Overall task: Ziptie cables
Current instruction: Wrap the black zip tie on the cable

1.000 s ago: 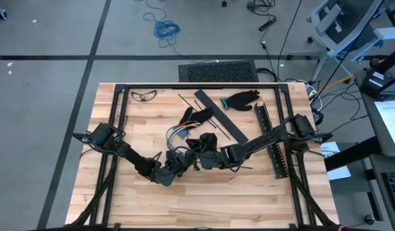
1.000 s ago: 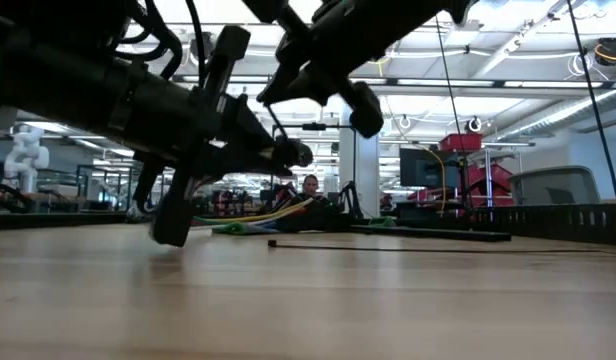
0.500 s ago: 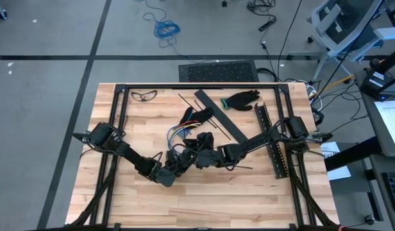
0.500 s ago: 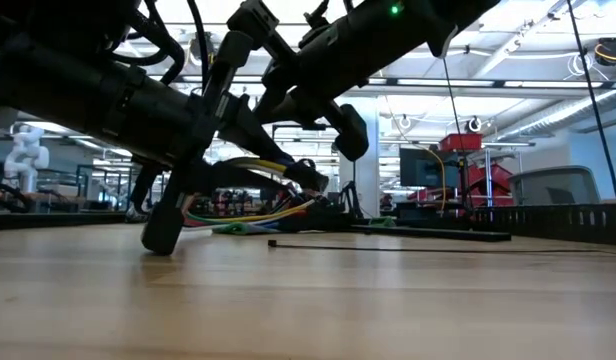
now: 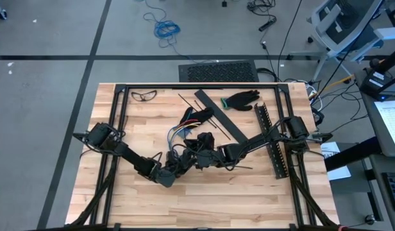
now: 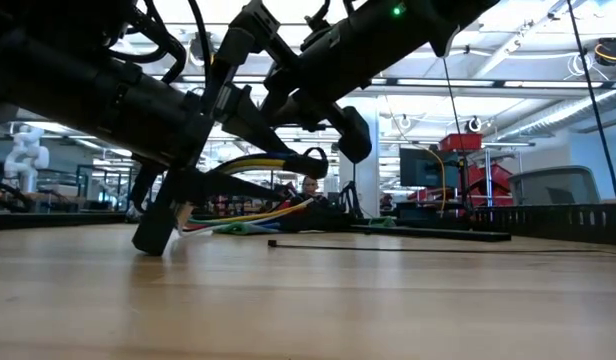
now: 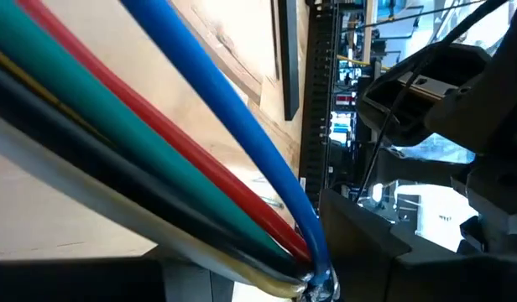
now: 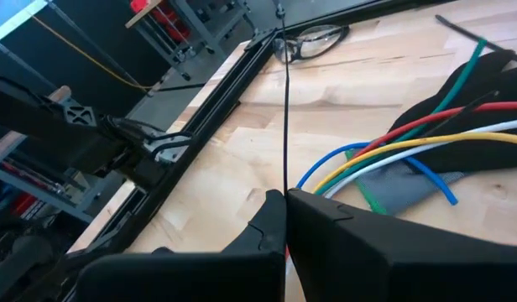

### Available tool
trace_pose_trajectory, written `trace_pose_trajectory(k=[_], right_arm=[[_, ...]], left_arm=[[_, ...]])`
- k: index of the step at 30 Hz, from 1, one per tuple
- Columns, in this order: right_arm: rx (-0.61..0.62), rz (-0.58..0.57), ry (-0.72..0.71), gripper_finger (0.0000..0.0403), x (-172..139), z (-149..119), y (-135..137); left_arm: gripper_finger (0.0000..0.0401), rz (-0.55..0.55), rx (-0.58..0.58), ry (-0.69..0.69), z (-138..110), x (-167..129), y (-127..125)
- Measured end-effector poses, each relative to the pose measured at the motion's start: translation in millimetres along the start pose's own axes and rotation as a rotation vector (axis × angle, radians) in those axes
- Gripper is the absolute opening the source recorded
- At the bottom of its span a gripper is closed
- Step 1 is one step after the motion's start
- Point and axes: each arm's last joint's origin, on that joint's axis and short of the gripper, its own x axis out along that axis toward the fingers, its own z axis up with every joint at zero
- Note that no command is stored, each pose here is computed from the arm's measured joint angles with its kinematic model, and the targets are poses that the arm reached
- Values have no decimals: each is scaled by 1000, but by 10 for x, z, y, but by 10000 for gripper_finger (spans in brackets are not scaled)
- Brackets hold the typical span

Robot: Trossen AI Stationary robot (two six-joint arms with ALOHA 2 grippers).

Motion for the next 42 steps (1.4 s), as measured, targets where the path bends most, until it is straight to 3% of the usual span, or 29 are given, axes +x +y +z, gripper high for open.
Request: trace_pose_trajectory(k=[9,28,35,42], right_arm=[[-40,-24,-16,0,54,126,-32],[-206,-81,-74,0,72,951,-100],[-222,-81,-101,0,37,1233,-121],[-235,-86,-92,0,2,1261,-124]], left_arm=[[150,-29,-33,-54,63,76,-55],[141,-229,-8,-228,443,456,-481],[141,-266,-8,-323,438,515,-646],[141,-287,1,-322,411,522,-719]])
